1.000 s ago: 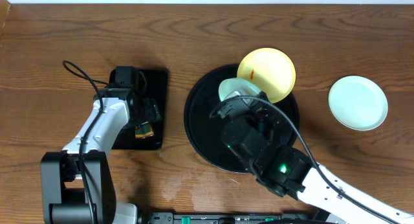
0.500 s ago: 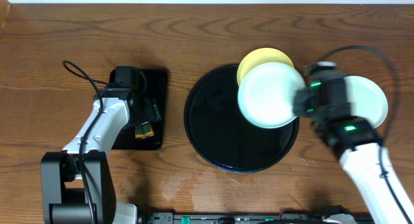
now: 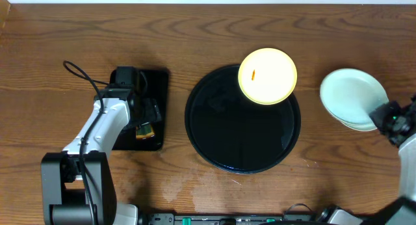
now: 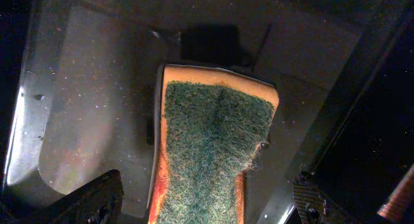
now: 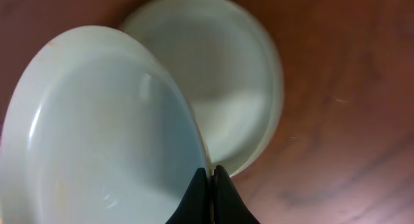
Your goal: Clean dirty plates on tray and stack at the side
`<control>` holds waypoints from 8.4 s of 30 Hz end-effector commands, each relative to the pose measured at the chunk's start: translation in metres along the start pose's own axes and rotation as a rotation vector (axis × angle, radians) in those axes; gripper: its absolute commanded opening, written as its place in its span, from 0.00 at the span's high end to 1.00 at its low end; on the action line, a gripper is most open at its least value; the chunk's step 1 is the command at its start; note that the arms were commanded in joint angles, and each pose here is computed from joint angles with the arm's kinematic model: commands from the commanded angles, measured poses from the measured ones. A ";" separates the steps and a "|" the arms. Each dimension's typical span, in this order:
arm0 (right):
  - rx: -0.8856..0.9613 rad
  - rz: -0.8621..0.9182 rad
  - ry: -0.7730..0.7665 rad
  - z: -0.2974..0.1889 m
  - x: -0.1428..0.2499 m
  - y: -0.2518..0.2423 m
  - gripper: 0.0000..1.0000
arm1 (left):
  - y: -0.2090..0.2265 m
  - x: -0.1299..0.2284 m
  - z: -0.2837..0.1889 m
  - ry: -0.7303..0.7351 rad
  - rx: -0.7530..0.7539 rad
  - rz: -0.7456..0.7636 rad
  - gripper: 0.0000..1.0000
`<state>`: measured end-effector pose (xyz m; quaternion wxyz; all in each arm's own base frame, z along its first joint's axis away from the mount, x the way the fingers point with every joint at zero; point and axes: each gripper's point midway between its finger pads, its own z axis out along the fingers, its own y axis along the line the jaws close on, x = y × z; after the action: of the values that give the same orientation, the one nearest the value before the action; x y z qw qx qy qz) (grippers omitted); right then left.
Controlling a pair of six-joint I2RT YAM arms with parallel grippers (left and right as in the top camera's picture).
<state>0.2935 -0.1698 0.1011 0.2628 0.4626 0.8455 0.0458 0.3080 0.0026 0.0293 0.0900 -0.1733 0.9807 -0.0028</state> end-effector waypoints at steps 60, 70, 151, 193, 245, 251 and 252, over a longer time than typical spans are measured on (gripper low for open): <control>-0.210 -0.550 0.357 0.025 0.181 0.145 0.99 | 0.001 0.000 -0.001 -0.001 0.002 0.001 0.15; -0.065 -0.510 0.403 0.022 0.222 0.127 0.90 | 0.001 0.000 -0.001 -0.001 0.002 0.001 0.15; -0.236 -0.976 0.459 0.061 0.251 0.140 0.99 | 0.005 0.011 0.016 0.066 -0.036 -0.039 0.57; -0.162 -0.924 0.424 0.066 0.243 0.134 0.99 | -0.298 0.092 -0.038 0.053 0.522 0.296 0.92; -0.127 -0.935 0.467 0.063 0.247 0.121 0.99 | -0.144 -0.040 -0.099 -0.415 -0.267 0.247 0.94; -0.206 -1.075 0.456 0.063 0.249 0.130 0.99 | -0.085 -0.038 -0.103 -0.222 -0.186 0.104 0.93; -0.232 -1.104 0.456 0.062 0.251 0.133 0.99 | -0.080 -0.036 -0.096 -0.177 -0.160 0.102 0.93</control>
<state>0.3193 0.1134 0.0031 0.1127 -0.0483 0.9836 0.1321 0.3589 -0.0705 0.1512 0.2173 -0.1213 0.9572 0.1475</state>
